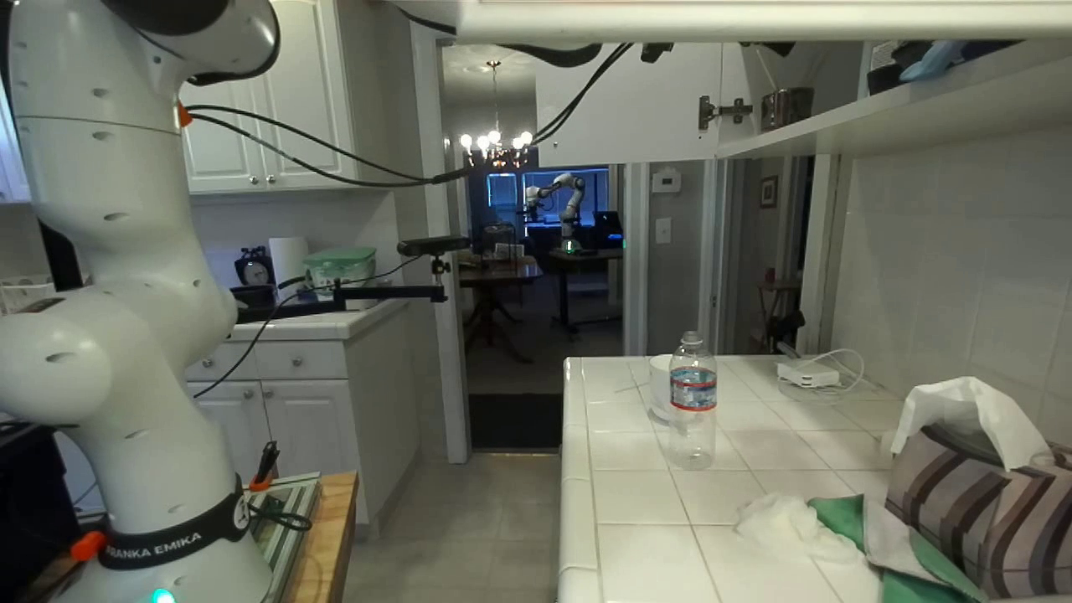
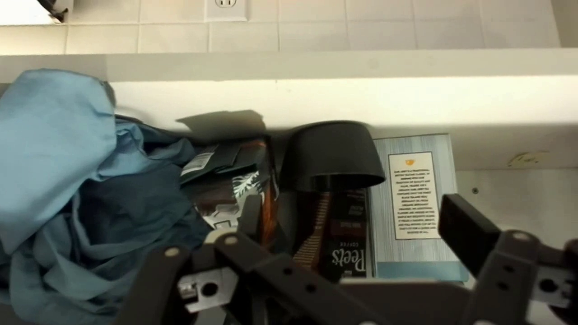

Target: Move the bottle to the left. Then, open the right door of the wall cabinet, retrieve a cup, and place it on the counter.

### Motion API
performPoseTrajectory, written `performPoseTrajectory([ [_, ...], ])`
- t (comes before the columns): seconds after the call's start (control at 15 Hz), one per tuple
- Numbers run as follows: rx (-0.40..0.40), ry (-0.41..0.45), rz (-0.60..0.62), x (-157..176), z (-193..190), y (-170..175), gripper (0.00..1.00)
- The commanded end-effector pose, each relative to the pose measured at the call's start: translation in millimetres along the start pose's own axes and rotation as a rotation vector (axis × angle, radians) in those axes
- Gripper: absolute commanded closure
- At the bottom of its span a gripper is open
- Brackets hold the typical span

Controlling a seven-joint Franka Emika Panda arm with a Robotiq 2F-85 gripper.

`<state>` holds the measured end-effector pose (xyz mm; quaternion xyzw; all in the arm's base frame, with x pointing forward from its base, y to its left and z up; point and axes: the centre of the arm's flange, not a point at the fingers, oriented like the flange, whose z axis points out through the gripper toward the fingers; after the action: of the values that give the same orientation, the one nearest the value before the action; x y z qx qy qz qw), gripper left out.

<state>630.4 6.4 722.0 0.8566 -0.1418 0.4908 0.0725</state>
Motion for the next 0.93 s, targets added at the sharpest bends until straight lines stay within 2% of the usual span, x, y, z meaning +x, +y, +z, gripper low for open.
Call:
performPoseTrajectory([
  [0.0, 0.007, 0.017, -0.059, 34, 27, -2, 0.0],
  [0.33, 0.022, 0.02, -0.133, 67, 42, 5, 0.0],
  [0.6, 0.06, -0.035, -0.196, 70, 55, -5, 0.0],
  [0.87, 0.079, -0.041, -0.203, 67, 79, -15, 0.0],
])
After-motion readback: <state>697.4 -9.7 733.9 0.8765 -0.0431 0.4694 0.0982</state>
